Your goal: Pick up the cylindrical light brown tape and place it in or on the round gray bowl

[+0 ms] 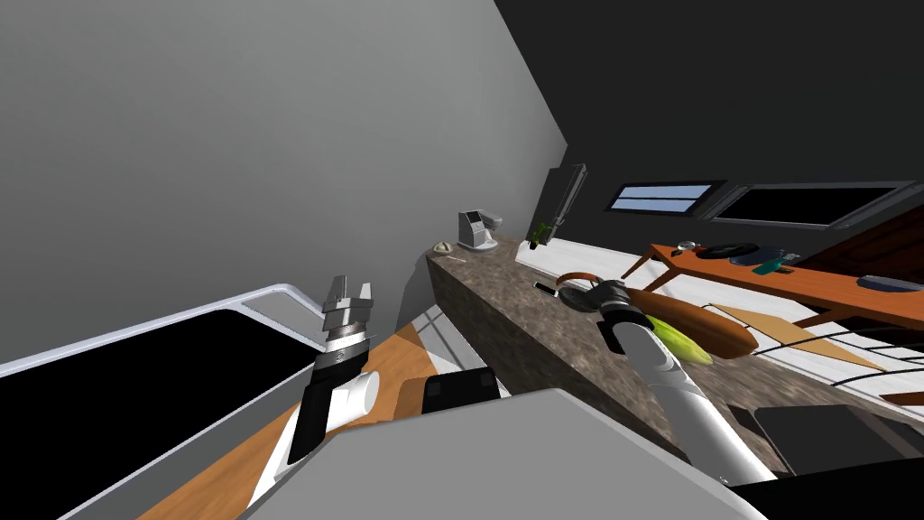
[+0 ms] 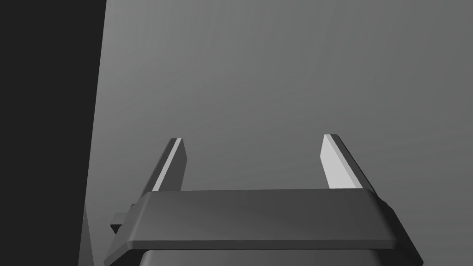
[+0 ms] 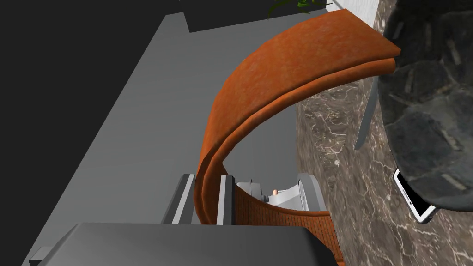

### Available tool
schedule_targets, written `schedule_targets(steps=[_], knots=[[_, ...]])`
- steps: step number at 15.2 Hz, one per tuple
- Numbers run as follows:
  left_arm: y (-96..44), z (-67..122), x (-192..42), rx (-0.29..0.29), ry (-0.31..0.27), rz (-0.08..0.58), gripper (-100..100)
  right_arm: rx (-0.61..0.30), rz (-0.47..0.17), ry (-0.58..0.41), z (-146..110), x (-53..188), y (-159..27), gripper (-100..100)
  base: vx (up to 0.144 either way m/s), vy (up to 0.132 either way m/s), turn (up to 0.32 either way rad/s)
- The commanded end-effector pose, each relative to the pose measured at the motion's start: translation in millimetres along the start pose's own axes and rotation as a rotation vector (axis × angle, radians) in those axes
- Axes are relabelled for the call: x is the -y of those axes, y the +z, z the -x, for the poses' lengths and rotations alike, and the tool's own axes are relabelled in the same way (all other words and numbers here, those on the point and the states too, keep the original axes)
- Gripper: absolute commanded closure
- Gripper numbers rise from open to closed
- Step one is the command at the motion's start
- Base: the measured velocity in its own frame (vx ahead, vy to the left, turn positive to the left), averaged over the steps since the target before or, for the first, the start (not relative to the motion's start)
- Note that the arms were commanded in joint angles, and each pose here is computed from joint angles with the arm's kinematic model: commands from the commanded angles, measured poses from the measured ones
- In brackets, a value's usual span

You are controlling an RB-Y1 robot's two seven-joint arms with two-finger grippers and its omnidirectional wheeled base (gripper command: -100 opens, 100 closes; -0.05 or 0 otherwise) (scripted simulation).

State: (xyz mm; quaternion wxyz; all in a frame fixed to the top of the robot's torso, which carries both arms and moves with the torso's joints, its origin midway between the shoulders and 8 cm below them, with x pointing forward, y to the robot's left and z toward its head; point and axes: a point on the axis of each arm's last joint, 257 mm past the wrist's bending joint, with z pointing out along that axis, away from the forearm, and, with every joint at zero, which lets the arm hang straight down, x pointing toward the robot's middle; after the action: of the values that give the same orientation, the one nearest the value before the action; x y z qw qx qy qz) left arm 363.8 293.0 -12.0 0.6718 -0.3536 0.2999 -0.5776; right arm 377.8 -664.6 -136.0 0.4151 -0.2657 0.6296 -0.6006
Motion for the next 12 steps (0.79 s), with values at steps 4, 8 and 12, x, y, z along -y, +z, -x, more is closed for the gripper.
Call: schedule_targets(steps=[4, 8, 12], knots=[[0.0, 0.0, 0, 0.000, 0.000, 0.000, 0, 0.009, 0.004, 0.015, 3, 2, 1.0, -100, 0.028, -0.111, -0.047], [0.0, -0.1, 0, 0.000, 0.000, 0.000, 0, 0.009, 0.004, 0.014, 3, 2, 1.0, -100, -0.001, -0.002, 0.003], [0.0, -0.1, 0, 0.000, 0.000, 0.000, 0, 0.030, 0.016, 0.013, -6, 27, 9.7, -100, 0.051, 0.055, -0.077]])
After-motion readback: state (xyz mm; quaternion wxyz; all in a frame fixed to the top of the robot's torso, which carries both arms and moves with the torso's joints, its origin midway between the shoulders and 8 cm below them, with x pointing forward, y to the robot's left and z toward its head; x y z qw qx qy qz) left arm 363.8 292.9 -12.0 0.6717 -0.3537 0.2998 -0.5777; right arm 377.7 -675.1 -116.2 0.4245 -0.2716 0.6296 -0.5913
